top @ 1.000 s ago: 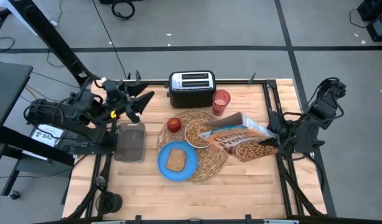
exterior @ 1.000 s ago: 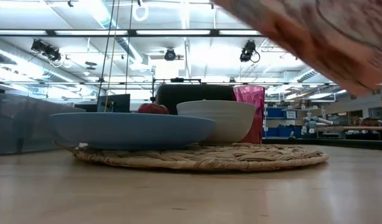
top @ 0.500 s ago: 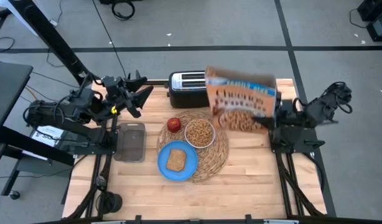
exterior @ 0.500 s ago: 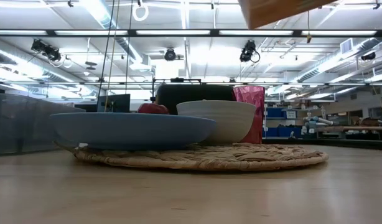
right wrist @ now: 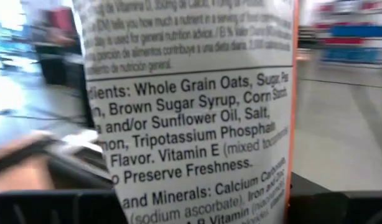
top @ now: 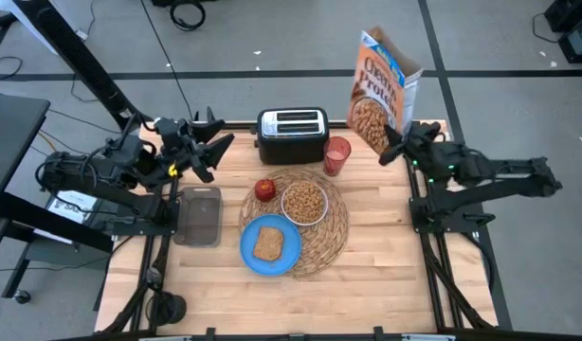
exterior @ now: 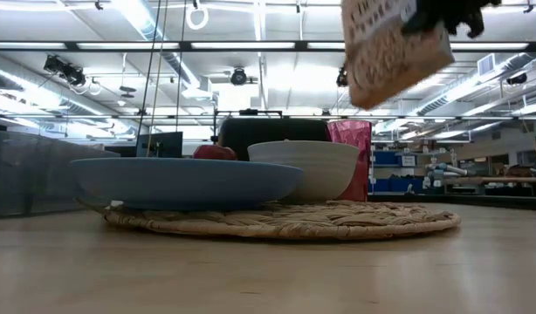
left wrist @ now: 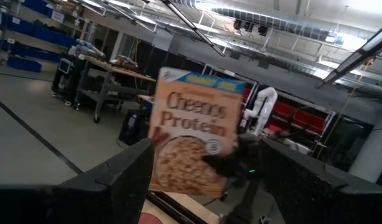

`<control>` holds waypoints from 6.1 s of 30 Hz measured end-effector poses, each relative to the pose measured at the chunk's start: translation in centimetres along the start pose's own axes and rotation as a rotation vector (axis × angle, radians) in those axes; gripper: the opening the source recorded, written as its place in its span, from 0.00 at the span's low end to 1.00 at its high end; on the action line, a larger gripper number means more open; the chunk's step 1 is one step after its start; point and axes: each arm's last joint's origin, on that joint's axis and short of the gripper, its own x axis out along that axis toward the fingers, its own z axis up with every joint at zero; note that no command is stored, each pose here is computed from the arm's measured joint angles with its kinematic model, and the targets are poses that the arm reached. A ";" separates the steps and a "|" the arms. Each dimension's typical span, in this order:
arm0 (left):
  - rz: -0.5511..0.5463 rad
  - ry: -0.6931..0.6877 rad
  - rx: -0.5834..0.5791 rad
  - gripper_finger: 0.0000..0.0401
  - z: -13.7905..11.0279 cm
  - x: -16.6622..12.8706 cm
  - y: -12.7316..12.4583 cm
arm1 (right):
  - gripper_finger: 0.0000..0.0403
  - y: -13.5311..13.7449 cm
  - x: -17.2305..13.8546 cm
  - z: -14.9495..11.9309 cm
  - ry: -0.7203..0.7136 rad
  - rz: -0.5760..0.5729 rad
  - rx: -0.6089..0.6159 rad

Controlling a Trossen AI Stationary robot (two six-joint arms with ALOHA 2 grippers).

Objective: Arrange a breakfast setting
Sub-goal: Pour the cereal from the orange cereal box into the white bowl, then adjust the white bowl on the brown woven mat

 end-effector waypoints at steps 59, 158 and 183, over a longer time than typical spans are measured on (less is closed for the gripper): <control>-0.098 0.272 0.072 0.73 -2.8 -1.2 -0.5 | 0.81 -4.6 3.3 -6.1 0.847 -0.220 0.117; -0.231 0.458 0.325 0.06 -12.1 3.3 2.9 | 0.16 16.2 -3.9 -2.4 0.549 1.059 -0.340; -0.395 0.505 0.290 0.06 -12.8 0.7 -0.2 | 0.40 20.9 3.4 -15.6 0.752 0.881 -0.956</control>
